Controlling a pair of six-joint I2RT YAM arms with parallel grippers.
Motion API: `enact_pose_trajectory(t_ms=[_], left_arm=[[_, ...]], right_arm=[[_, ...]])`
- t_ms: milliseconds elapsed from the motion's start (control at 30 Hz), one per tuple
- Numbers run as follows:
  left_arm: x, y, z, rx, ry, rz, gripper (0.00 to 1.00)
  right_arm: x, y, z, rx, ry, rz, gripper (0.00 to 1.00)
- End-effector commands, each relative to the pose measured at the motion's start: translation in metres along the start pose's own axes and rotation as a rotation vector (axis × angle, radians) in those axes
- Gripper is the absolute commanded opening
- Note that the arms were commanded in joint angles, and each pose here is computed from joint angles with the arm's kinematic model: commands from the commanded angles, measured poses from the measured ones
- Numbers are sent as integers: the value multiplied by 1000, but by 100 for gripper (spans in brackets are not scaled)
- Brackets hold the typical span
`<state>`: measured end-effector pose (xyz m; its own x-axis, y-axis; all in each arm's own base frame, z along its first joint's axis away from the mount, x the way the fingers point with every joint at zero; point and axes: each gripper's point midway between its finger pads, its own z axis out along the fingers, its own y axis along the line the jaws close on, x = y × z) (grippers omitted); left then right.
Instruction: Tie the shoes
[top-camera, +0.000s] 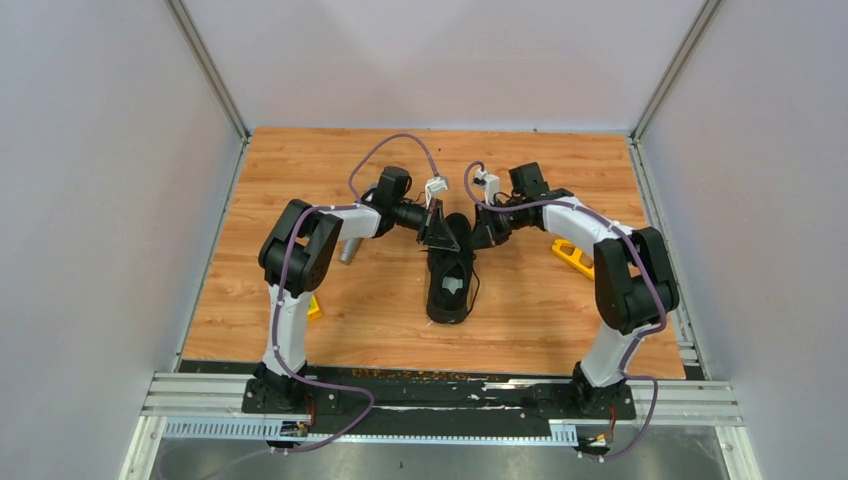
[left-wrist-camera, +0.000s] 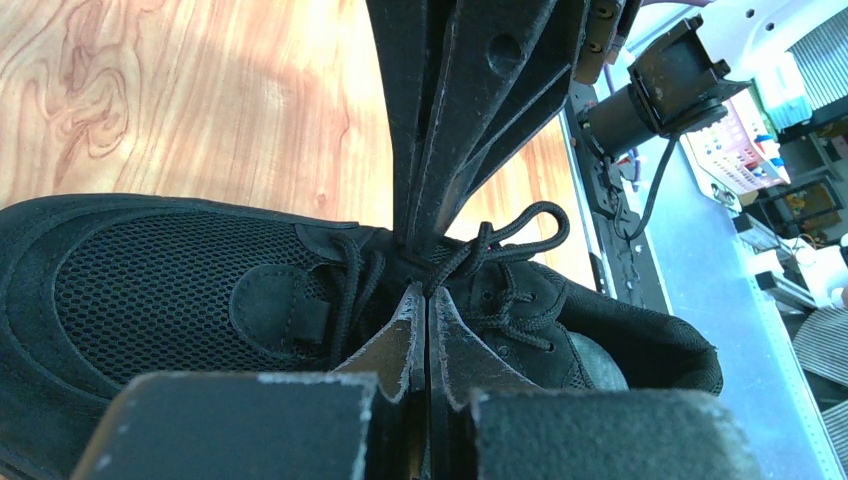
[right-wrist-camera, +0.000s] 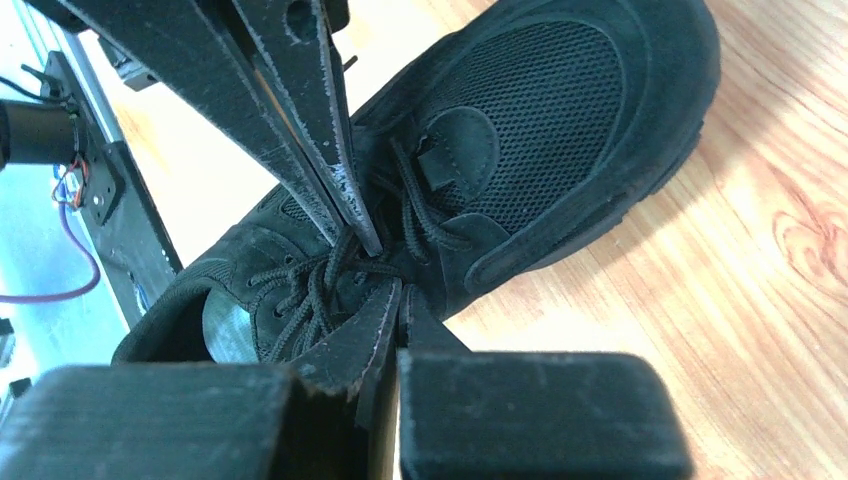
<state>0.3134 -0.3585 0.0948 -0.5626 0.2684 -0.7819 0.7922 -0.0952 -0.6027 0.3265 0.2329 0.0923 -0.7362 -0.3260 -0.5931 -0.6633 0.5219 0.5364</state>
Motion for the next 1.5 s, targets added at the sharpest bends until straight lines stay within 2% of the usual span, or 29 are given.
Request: enact_pose_trajectory(t_ms=[0,133,533,700,800,1000,1300,1467], left_arm=[[-9,-4,4,-13,-3,57,0],[-9,-5,4,-11,-4,51,0],[-11,0,4,-34,-10,47,0],[-6,7,3,-79,17,41,9],[-10,10,2,-108,17,70,28],[-37,-4,-15,-184,2,208,44],[-44,-28,-38,-253,102,395,55],[-45,-50,-22,-244,134,539,57]], right_arm=[[-25,-11,-15,143,-91,-3,0],[-31,-12,-27,214,-153,-16,0],[-18,-14,-14,171,-113,22,0],[-17,-19,-10,175,-104,45,0],[-19,-18,-8,154,-98,53,0],[-21,-12,-10,134,-102,42,0],[-26,-2,-9,77,-109,43,0],[-31,2,-10,61,-118,48,0]])
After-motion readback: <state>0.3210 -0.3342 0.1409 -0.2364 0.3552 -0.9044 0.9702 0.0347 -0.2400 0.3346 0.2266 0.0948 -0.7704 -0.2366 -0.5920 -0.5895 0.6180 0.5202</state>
